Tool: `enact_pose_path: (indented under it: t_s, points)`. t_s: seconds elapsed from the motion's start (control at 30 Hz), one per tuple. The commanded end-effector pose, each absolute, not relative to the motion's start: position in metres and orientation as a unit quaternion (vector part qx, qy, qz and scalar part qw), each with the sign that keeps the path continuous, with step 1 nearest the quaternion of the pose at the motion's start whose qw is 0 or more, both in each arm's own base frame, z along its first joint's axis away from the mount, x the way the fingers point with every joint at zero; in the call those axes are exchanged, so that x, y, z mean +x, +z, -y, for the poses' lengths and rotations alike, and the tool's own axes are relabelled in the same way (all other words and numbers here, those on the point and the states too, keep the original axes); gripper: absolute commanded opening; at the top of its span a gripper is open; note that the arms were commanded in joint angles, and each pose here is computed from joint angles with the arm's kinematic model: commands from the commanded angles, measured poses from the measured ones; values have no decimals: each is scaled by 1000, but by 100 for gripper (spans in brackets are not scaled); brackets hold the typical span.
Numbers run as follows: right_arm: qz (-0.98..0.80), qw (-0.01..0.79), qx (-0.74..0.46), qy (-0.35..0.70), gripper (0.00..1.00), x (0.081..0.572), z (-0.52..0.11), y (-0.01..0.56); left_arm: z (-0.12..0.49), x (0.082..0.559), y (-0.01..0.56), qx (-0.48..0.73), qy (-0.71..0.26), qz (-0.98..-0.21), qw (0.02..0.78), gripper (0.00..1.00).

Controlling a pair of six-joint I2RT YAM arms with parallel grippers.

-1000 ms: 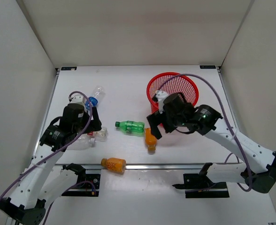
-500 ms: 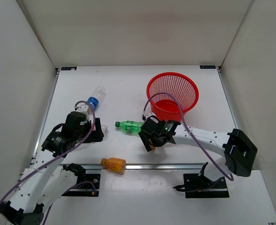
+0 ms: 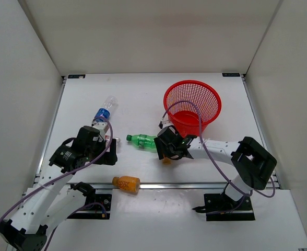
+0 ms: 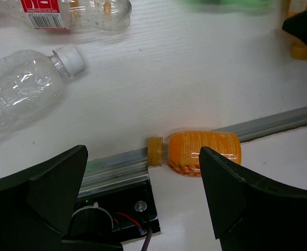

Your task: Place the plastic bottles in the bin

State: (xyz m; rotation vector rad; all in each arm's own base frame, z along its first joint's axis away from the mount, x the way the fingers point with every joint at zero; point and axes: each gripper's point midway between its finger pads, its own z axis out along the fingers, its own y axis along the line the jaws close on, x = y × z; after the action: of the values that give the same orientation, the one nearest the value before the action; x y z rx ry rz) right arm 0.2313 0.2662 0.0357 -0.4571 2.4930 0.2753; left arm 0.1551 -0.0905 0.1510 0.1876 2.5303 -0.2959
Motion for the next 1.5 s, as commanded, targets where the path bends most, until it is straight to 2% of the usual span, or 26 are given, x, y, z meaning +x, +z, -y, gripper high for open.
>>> enact_pose_path:
  t_s: [0.0, 0.03, 0.1, 0.23, 0.3, 0.43, 0.57, 0.67, 0.77, 0.93, 0.97, 1.0, 1.03, 1.07, 1.1, 1.13, 1.2, 1.23, 1.27, 1.3, 1.47]
  points:
    - [-924, 327, -142, 136, 50, 241, -285, 57, 99, 146, 154, 86, -138, -948, 275, 99]
    - [-925, 326, -145, 131, 44, 239, -283, 57, 98, 145, 150, 77, -136, -951, 268, 99]
    - [-918, 341, -154, 131, 25, 236, -284, 74, 104, 139, 145, 64, -149, -954, 252, 99]
    - [-906, 336, -187, 175, 15, 209, -288, 108, 114, 126, 135, 44, -180, -955, 230, 99]
    - [-892, 338, -210, 214, 11, 199, -294, 132, 117, 122, 131, 26, -191, -956, 221, 99]
    - [-847, 367, -267, 276, 11, 195, -314, 205, 120, 121, 121, 13, -195, -957, 216, 98]
    - [-821, 426, -278, 257, 11, 229, -304, 266, 131, 138, 135, 22, -199, -950, 239, 99]
    - [-812, 477, -229, 246, 12, 269, -272, 307, 142, 157, 150, 37, -198, -944, 260, 99]
    - [-819, 500, -180, 219, 23, 312, -230, 309, 150, 180, 153, 28, -192, -945, 264, 99]
    - [-844, 496, -122, 167, 25, 367, -174, 291, 176, 222, 159, 30, -188, -936, 295, 98]
    - [-847, 491, -119, 166, 32, 373, -171, 286, 185, 232, 162, 44, -191, -932, 305, 99]
    - [-852, 483, -113, 165, 44, 381, -165, 278, 193, 242, 175, 60, -198, -923, 326, 98]
    - [-852, 482, -110, 171, 50, 384, -160, 280, 200, 253, 181, 97, -199, -915, 336, 99]
    - [-853, 478, -115, 173, 60, 385, -161, 278, 205, 257, 178, 148, -194, -910, 335, 98]
    - [-854, 474, -120, 180, 71, 387, -158, 278, 219, 258, 193, 189, -235, -892, 336, 99]
    - [-854, 473, -121, 178, 76, 390, -155, 281, 222, 270, 198, 230, -231, -882, 341, 99]
    - [-855, 471, -126, 177, 90, 390, -154, 285, 225, 285, 187, 293, -211, -878, 313, 99]
    - [-853, 473, -133, 175, 92, 388, -155, 291, 231, 290, 194, 320, -212, -869, 313, 99]
    - [-852, 475, -135, 172, 95, 389, -153, 293, 230, 289, 174, 346, -197, -875, 275, 99]
    - [-850, 476, -146, 174, 99, 384, -155, 296, 236, 287, 178, 365, -203, -871, 259, 98]
    - [-839, 467, -168, 225, 99, 351, -158, 320, 252, 294, 123, 452, -216, -850, 164, 99]
